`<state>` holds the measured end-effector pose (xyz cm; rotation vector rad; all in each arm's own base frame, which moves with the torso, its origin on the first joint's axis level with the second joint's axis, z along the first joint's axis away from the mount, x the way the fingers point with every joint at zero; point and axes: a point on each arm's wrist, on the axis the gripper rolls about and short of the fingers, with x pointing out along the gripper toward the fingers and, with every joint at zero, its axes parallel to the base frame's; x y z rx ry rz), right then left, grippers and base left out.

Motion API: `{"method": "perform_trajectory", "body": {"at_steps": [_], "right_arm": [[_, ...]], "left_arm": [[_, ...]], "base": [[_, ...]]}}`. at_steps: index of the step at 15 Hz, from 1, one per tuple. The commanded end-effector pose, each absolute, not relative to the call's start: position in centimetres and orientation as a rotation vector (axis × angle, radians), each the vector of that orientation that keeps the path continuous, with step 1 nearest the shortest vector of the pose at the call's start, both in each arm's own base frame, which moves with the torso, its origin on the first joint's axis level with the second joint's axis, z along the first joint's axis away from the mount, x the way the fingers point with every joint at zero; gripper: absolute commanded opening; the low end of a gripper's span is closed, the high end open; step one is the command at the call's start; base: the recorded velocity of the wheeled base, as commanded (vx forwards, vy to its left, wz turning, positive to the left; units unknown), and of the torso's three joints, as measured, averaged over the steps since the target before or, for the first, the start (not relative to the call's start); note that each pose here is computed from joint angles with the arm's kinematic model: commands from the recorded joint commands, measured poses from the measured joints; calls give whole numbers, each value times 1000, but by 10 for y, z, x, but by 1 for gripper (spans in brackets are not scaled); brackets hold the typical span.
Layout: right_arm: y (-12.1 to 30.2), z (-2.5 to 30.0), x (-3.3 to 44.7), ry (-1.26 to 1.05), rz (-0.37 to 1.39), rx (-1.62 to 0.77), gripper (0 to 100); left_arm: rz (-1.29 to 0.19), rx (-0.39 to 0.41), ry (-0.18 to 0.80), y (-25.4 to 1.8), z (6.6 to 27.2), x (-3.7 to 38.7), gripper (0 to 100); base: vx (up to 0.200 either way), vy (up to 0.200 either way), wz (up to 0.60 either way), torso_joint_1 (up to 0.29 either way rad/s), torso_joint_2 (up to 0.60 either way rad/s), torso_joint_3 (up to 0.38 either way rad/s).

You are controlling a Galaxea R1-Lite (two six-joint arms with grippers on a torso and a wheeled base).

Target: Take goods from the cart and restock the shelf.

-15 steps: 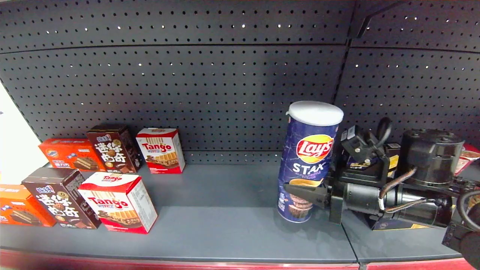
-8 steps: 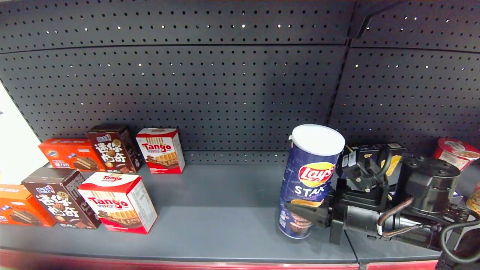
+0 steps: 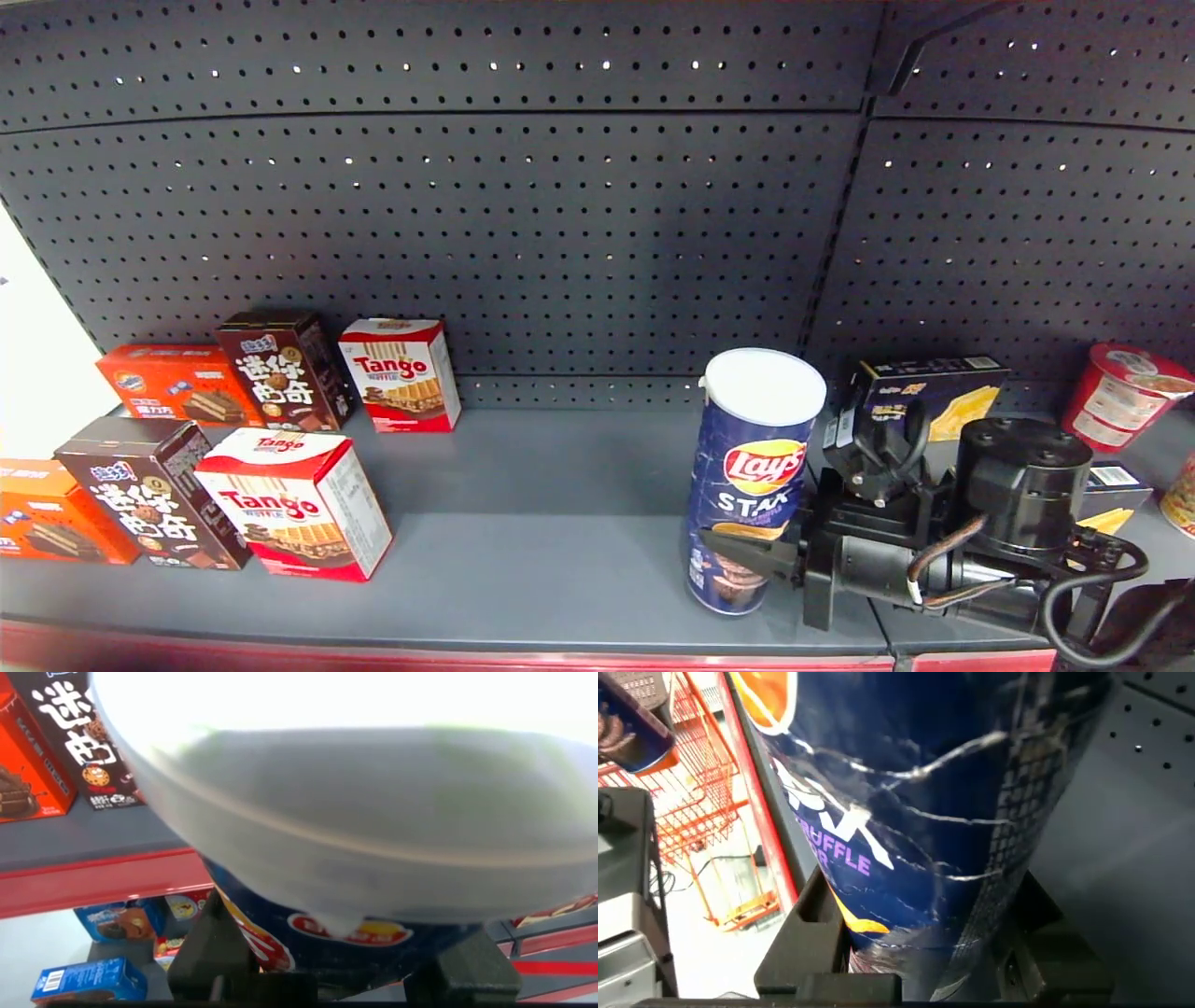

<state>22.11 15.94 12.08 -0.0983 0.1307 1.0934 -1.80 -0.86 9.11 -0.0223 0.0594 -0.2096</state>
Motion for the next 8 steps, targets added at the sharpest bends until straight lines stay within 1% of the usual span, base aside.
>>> {"method": "perform_trajectory", "body": {"at_steps": [1, 4, 8], "right_arm": [[167, 105, 231, 164, 1097, -100, 0], [178, 105, 233, 144, 1124, -102, 0], [182, 102, 236, 145, 1129, -102, 0]], "left_arm": [[-210, -23, 61, -9, 91, -18, 0], [-211, -25, 70, -9, 89, -18, 0], [-210, -28, 80, -8, 85, -17, 0]], "base": [[0, 0, 0, 0, 0, 0], [0, 0, 0, 0, 0, 0], [0, 0, 0, 0, 0, 0]]}}
